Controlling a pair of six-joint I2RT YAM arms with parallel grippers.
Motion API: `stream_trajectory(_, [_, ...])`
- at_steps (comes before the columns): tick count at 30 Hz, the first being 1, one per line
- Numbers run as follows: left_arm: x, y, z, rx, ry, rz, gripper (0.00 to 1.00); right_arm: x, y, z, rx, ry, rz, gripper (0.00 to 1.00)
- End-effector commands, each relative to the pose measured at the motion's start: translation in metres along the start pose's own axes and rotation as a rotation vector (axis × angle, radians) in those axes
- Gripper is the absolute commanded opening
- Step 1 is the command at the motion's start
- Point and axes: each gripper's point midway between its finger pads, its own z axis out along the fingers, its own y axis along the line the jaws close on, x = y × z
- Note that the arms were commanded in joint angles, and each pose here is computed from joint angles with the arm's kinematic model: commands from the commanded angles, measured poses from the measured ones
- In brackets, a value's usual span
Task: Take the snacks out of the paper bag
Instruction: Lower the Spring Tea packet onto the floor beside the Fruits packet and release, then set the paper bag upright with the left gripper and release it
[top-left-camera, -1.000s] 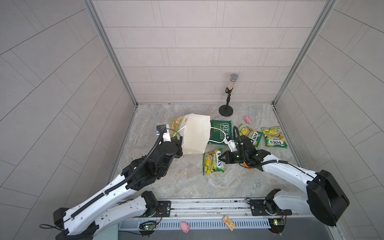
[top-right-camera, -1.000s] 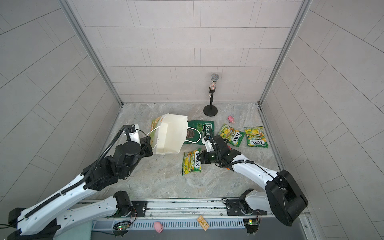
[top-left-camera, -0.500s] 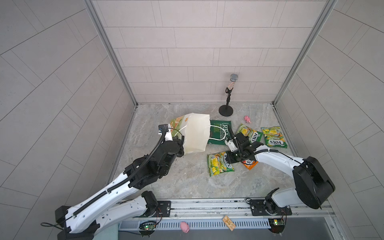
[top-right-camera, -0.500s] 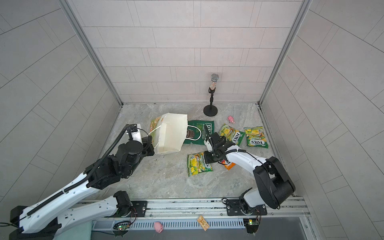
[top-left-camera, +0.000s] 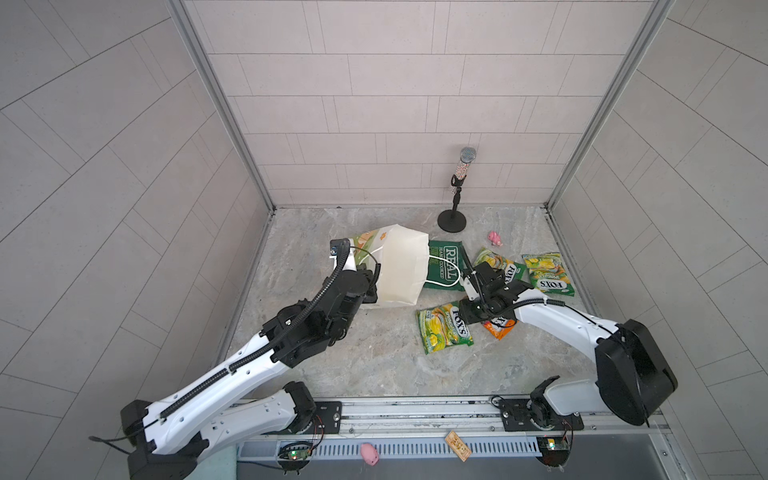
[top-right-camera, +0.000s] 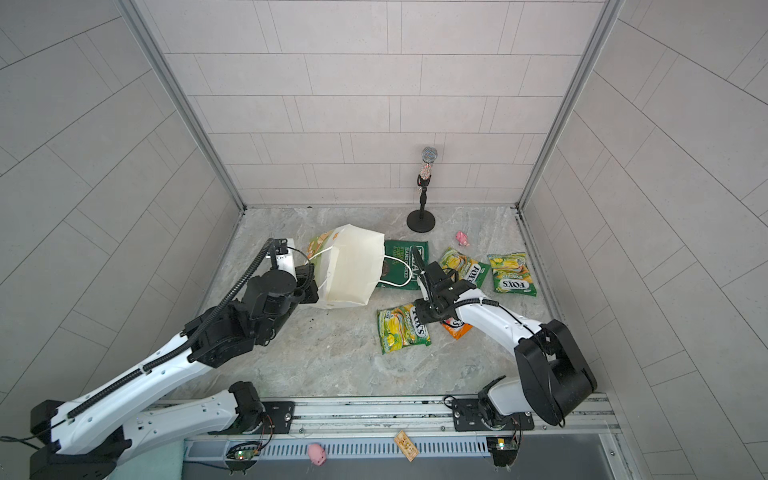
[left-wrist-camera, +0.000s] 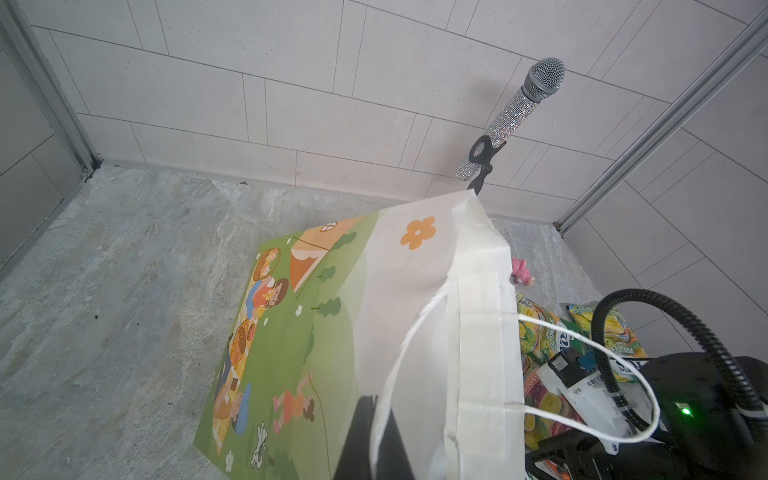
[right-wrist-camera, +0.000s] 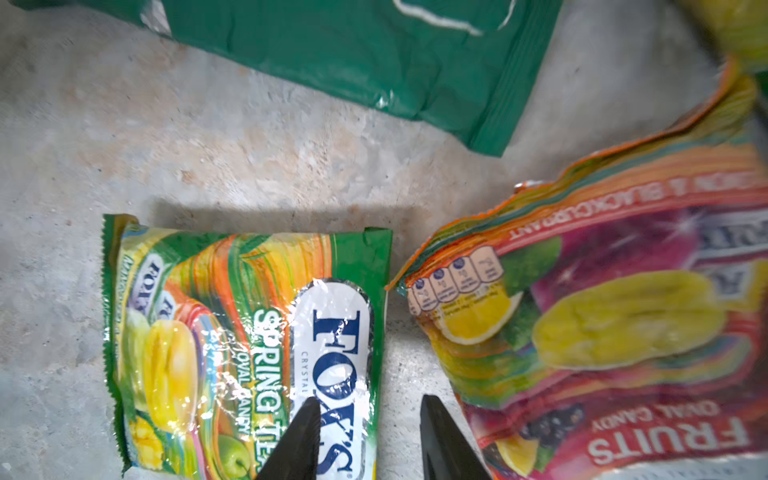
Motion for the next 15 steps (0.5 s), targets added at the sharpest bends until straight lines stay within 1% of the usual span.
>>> stream_trajectory(1, [-0.024,-0.015,0.003,0.055,-0.04,0.014,0.0,0.002,-0.012,-0.011,0.044,-0.016,0.014,0.43])
stream_trajectory(8, [-0.038,-0.038,0.022,0.126,-0.029,-0.001,0.0,0.002,-0.019,-0.02,0.057,-0.038,0.03,0.44])
stream_trajectory(15, [-0.057,-0.052,0.028,0.155,-0.056,-0.017,0.0,0.006,-0.024,-0.022,0.064,-0.035,0.038,0.44])
